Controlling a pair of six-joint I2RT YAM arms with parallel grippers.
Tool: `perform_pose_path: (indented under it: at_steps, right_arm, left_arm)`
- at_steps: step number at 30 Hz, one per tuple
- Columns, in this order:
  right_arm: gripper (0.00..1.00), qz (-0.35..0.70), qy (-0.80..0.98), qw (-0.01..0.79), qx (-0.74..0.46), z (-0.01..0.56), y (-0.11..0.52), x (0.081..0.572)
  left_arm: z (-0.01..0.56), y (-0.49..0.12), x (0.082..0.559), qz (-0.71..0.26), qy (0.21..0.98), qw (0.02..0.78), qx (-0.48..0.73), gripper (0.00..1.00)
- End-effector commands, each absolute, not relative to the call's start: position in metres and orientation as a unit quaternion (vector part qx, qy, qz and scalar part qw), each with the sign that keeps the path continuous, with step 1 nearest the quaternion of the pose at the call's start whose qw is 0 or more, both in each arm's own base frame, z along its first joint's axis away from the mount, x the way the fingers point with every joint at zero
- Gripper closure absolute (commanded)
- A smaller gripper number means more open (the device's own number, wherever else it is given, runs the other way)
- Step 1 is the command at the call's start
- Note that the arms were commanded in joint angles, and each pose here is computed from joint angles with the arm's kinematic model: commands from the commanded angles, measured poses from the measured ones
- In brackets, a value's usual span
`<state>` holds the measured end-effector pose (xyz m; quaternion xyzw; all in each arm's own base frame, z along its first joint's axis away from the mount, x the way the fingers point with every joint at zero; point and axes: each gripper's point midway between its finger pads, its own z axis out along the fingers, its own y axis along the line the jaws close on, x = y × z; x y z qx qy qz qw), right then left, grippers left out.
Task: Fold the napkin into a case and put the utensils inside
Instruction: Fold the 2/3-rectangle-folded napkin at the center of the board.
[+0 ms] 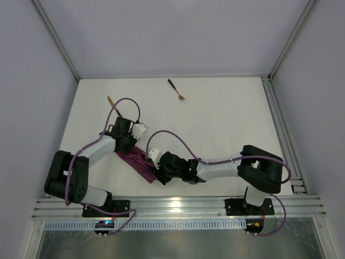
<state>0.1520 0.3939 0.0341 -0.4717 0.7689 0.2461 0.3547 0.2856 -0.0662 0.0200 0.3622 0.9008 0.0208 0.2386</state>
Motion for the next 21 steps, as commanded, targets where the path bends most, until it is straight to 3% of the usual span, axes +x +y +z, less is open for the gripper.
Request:
perform_pose_path:
  at_steps: [1, 4, 9, 10, 11, 12, 14, 16, 21]
  right_arm:
    - [0.41, 0.266, 0.742, 0.42, -0.45, 0.097, 0.404, 0.163]
    - [0.33, 0.304, 0.737, 0.442, -0.412, 0.124, 0.397, 0.167]
    - [0.33, 0.418, 0.762, 0.406, -0.281, 0.145, 0.369, 0.183]
    - [0.34, 0.42, 0.783, 0.387, -0.245, 0.138, 0.36, 0.194]
    - [0.46, 0.413, 0.807, 0.375, -0.192, 0.129, 0.342, 0.22]
    - [0.52, 0.419, 0.838, 0.32, -0.142, 0.109, 0.338, 0.219]
    - [0.65, 0.417, 0.857, 0.287, -0.091, 0.099, 0.335, 0.231]
    - [0.65, 0.383, 0.894, 0.224, -0.061, 0.067, 0.332, 0.224]
    - [0.61, 0.363, 0.911, 0.193, -0.037, 0.043, 0.338, 0.224]
  left_arm:
    - [0.019, -0.07, 0.287, 0.007, 0.897, 0.246, 0.367, 1.0]
    - [0.023, -0.071, 0.288, 0.005, 0.892, 0.256, 0.373, 1.0]
    - [0.027, -0.072, 0.288, 0.004, 0.882, 0.272, 0.384, 1.0]
    - [0.026, -0.072, 0.287, 0.005, 0.882, 0.272, 0.385, 1.0]
    - [0.027, -0.072, 0.287, 0.005, 0.881, 0.276, 0.385, 1.0]
    - [0.027, -0.072, 0.286, 0.006, 0.88, 0.279, 0.385, 1.0]
    - [0.027, -0.072, 0.285, 0.007, 0.877, 0.283, 0.388, 1.0]
    - [0.027, -0.071, 0.283, 0.008, 0.875, 0.284, 0.392, 1.0]
    - [0.027, -0.071, 0.281, 0.008, 0.872, 0.288, 0.395, 1.0]
